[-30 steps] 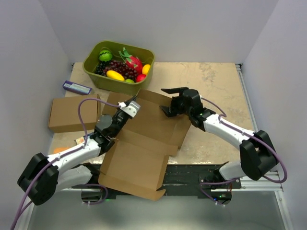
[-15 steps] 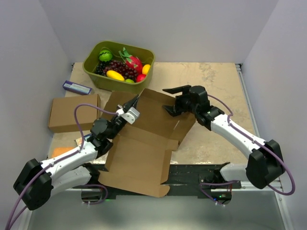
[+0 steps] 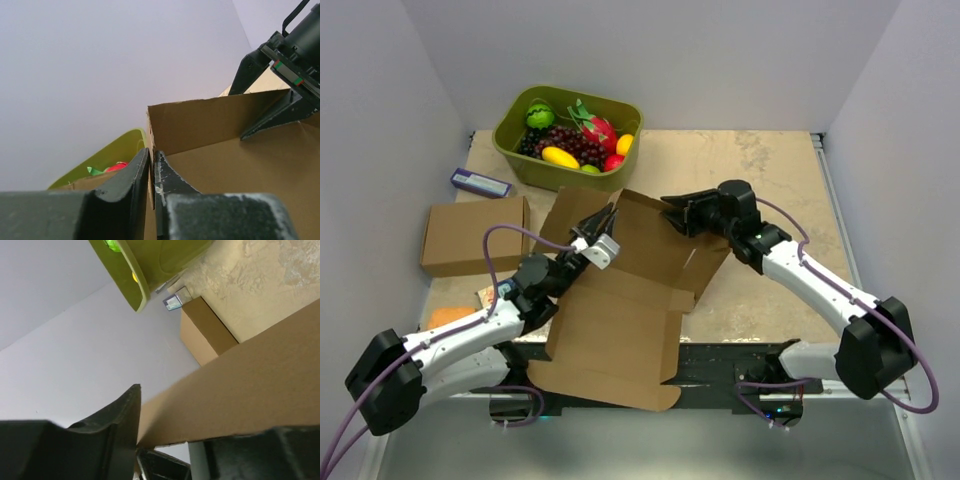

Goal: Fold the paper box

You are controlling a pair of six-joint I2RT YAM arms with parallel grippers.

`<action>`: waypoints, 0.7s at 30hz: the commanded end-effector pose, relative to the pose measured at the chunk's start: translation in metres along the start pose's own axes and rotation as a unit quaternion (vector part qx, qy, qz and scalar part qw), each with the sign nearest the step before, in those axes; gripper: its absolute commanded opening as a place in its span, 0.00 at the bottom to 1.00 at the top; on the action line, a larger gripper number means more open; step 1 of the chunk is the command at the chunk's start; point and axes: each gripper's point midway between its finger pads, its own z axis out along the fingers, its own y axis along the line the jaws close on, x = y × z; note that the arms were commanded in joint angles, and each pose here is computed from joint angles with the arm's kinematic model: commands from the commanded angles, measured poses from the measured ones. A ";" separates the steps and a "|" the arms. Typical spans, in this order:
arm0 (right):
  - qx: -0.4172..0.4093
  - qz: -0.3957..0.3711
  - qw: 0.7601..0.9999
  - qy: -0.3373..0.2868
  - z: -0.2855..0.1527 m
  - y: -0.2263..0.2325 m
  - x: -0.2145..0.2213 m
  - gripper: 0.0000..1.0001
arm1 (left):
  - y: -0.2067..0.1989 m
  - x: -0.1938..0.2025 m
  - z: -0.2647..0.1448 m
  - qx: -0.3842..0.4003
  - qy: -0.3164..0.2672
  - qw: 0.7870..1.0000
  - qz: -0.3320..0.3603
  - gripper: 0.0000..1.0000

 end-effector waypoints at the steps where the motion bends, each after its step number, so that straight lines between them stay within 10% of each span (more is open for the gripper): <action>1: -0.027 -0.009 0.999 -0.023 -0.004 0.013 -0.008 0.35 | -0.001 -0.008 0.000 0.002 -0.002 1.000 -0.023 0.27; 7: -0.046 -0.015 0.998 -0.047 0.009 0.006 -0.022 0.01 | -0.008 0.003 -0.003 0.011 0.047 0.995 -0.088 0.76; 21: -0.115 -0.113 0.985 -0.068 0.019 0.003 -0.031 0.00 | -0.016 0.007 -0.013 -0.023 0.181 0.908 -0.378 0.85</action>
